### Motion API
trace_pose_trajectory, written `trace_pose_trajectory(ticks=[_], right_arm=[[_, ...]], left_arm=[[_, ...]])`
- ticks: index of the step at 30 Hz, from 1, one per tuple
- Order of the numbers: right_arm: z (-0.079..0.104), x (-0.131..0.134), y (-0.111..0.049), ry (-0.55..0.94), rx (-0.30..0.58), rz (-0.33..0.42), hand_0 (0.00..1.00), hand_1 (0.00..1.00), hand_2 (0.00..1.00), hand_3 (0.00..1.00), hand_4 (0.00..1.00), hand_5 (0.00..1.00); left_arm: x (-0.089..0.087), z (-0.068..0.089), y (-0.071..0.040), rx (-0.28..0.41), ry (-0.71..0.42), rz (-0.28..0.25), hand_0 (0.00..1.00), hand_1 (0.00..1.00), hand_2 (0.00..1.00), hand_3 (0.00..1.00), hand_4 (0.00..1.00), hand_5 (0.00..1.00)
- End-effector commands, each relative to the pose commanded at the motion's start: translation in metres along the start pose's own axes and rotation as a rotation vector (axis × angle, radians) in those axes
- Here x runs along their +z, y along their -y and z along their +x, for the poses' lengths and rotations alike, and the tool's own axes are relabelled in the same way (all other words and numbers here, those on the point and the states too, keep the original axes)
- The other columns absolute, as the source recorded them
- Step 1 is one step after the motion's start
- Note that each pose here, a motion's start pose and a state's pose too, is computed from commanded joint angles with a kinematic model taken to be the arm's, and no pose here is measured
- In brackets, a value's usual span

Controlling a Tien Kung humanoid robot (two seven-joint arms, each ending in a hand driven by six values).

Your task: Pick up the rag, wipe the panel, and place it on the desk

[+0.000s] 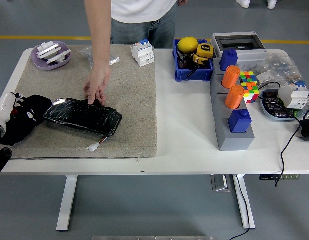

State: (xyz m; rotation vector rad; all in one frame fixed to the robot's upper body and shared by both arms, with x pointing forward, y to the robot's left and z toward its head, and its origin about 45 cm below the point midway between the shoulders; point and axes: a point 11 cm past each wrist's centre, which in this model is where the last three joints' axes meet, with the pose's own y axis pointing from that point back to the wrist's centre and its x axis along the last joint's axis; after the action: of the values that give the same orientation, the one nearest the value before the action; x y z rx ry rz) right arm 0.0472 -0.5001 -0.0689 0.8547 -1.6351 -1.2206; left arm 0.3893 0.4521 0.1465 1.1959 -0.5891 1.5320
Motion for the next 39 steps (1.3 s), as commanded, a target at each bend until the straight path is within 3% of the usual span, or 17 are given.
trace_pose_trajectory(ticks=[10,14,32,39], right_arm=[[0.002,0.002,0.0,-0.002,0.001,-0.005,0.748,0.652,0.695,0.633,0.998,0.518],[0.002,0.002,0.0,-0.001,0.002,-0.004,0.748,0.653,0.695,0.636,0.998,0.518],[0.004,0.003,0.0,-0.001,0.002,-0.008,0.747,0.653,0.695,0.637,0.998,0.525],[0.004,0.003,0.0,-0.002,0.004,-0.009,0.747,0.653,0.695,0.638,0.998,0.525]], left_arm=[[0.027,0.028,-0.011,0.095,0.068,-0.096,0.213,0.161,0.55,0.497,0.045,0.002],[0.041,0.032,-0.017,0.111,0.074,-0.141,0.211,0.162,0.554,0.495,0.064,0.002],[0.073,-0.005,-0.024,0.044,0.026,-0.19,0.213,0.163,0.554,0.5,0.074,0.002],[0.093,-0.028,-0.036,0.001,0.006,-0.228,0.213,0.161,0.553,0.498,0.071,0.002]])
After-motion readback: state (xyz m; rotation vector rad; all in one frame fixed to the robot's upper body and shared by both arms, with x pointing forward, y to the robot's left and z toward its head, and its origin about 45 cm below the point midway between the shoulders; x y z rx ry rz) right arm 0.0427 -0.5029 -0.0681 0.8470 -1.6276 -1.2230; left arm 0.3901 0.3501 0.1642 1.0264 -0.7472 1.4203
